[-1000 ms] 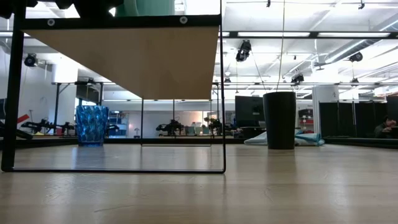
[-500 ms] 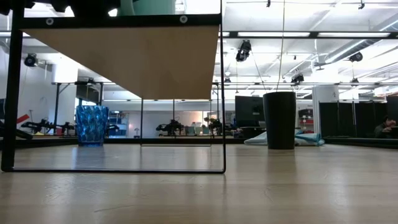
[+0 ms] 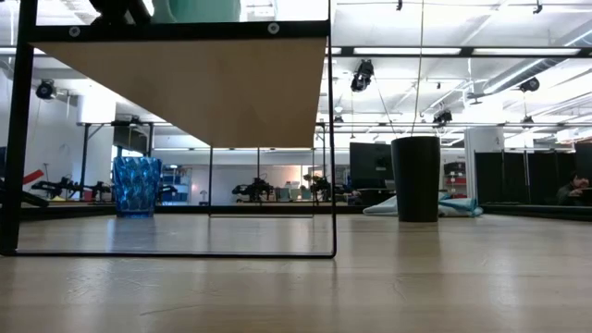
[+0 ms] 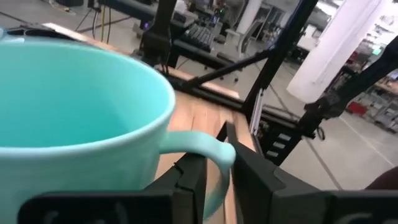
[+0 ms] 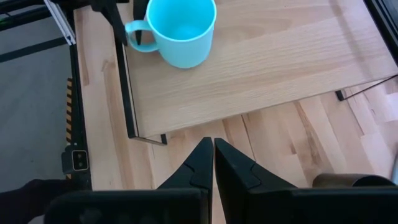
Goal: Stack small to large cups/mugs on shelf
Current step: Put the blue mug on the shelf
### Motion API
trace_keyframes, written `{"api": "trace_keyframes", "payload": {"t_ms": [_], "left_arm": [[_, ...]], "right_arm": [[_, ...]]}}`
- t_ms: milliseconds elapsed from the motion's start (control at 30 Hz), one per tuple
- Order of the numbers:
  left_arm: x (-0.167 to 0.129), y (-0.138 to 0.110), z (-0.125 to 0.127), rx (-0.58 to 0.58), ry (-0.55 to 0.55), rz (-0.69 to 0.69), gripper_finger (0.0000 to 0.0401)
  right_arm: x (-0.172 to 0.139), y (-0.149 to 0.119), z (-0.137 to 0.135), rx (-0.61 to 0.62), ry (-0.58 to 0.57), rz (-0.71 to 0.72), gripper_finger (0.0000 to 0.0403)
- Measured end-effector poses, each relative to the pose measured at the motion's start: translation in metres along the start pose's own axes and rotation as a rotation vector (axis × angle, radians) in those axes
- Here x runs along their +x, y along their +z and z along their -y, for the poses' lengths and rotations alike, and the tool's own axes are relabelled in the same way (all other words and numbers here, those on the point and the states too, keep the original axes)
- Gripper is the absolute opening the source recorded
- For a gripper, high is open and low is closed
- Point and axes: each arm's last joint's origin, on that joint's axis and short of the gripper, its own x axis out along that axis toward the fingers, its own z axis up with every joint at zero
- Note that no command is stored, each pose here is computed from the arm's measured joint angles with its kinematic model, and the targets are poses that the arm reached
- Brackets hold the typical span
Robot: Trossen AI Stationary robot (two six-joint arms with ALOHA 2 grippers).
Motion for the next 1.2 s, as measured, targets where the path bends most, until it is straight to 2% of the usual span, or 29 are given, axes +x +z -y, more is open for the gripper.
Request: {"api": "trace_keyframes", "payload": {"t_ms": [233, 433, 700, 1200], "left_arm": [[-0.003, 0.003, 0.0, -0.009, -0.025, -0.01, 0.0056], [0.003, -0.006, 0.0, 0.003, -0.008, -0.04, 0.0056], [0.008, -0.014, 0.0, -0.063, 0.007, -0.065, 0.0056], [0.001, -0.013, 0.002, -0.033, -0.004, -0.09, 0.0056]], "right_arm": [[0.0, 0.0, 0.0, 0.0, 0.0, 0.0, 0.0009], [0.0, 0.0, 0.0, 0.0, 0.001, 0.002, 0.0009], [0.0, 0.0, 0.0, -0.004, 0.001, 0.003, 0.0009], [0.0, 0.0, 0.0, -0.018, 0.0, 0.001, 0.0009]]}}
